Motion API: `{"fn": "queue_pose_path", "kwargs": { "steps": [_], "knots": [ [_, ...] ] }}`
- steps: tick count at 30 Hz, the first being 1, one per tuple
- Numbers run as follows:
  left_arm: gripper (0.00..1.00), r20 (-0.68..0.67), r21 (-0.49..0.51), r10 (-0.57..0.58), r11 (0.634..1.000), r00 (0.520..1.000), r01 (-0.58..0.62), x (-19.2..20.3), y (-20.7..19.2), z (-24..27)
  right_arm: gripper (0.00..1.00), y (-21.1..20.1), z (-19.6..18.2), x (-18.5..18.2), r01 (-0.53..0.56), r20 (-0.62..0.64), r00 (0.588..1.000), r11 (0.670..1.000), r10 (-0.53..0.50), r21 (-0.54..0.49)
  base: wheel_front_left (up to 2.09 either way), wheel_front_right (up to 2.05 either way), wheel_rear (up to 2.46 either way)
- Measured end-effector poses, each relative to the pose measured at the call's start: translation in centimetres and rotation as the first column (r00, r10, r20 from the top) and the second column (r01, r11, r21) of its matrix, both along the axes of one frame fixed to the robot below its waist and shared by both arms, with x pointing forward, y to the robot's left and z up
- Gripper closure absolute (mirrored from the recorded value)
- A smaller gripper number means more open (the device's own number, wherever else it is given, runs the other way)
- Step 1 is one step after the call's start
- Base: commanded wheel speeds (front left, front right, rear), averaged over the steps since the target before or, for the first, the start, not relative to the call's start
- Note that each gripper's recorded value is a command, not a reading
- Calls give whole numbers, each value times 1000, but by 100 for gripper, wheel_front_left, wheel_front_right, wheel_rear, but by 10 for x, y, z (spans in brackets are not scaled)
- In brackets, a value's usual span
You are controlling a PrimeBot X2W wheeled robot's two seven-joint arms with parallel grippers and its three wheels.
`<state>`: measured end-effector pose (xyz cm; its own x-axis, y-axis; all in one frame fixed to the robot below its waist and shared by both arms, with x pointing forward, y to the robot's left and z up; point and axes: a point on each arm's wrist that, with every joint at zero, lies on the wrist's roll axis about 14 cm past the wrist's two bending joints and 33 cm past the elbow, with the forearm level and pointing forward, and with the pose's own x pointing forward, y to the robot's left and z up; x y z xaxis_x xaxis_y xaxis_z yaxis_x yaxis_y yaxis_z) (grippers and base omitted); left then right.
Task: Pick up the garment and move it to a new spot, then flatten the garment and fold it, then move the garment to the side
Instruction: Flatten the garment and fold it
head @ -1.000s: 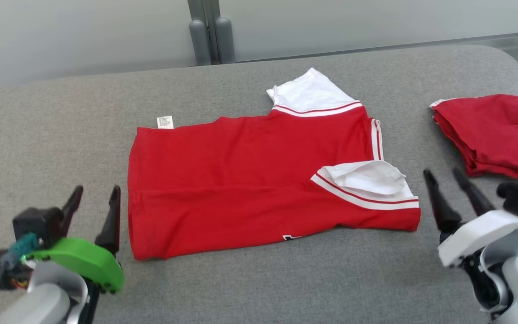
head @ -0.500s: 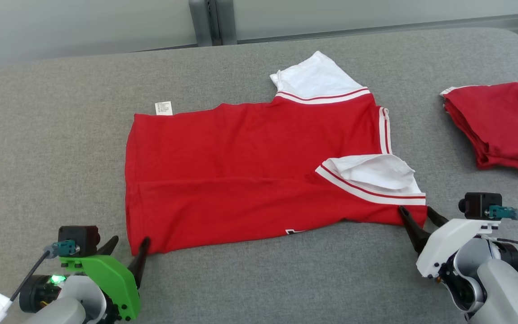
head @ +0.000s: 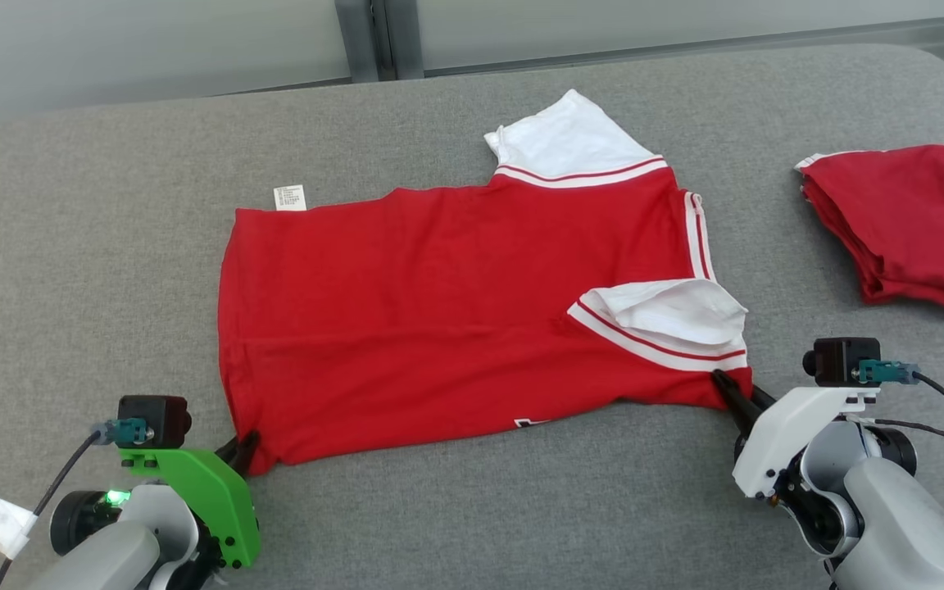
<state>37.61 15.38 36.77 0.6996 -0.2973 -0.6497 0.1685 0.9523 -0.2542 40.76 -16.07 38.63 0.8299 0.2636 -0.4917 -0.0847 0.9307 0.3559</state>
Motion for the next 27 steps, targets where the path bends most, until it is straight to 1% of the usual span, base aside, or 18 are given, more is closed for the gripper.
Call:
{"fn": "queue_pose_path", "kwargs": {
  "steps": [6,9,13,16,19,24,25,26,27],
  "knots": [
    [100,9,6,-33,999,999,33,-8,3,14,100,-3,17,-2,-35,22,999,999,35,-16,0,0,0],
    [100,6,2,-59,998,998,59,-16,3,23,100,-5,25,-6,-48,10,999,999,48,-4,0,0,0],
    [100,-56,-2,-102,995,993,102,-41,2,25,100,-13,26,-22,-79,-43,996,997,78,-18,0,0,0],
    [100,-74,2,-124,992,990,124,-53,2,30,100,-18,23,-38,-94,-82,992,995,91,-23,0,0,0],
    [100,-118,-6,-135,991,984,135,-70,0,29,100,-25,16,-55,-83,-121,989,996,80,-19,0,0,0],
    [100,-164,-12,-140,990,977,139,-87,-1,24,100,-30,7,-78,-58,-170,984,998,56,-5,0,0,0],
    [100,-171,-15,-139,990,975,139,-90,-2,23,92,-29,5,-81,-53,-177,983,999,52,2,0,0,0],
    [85,-174,-15,-134,991,976,133,-90,-2,23,67,-29,5,-83,-51,-181,982,999,51,3,0,0,0],
    [5,-179,-18,-125,992,976,123,-91,-1,22,50,-28,5,-85,-51,-181,982,999,50,3,0,0,0]
  ]
}}
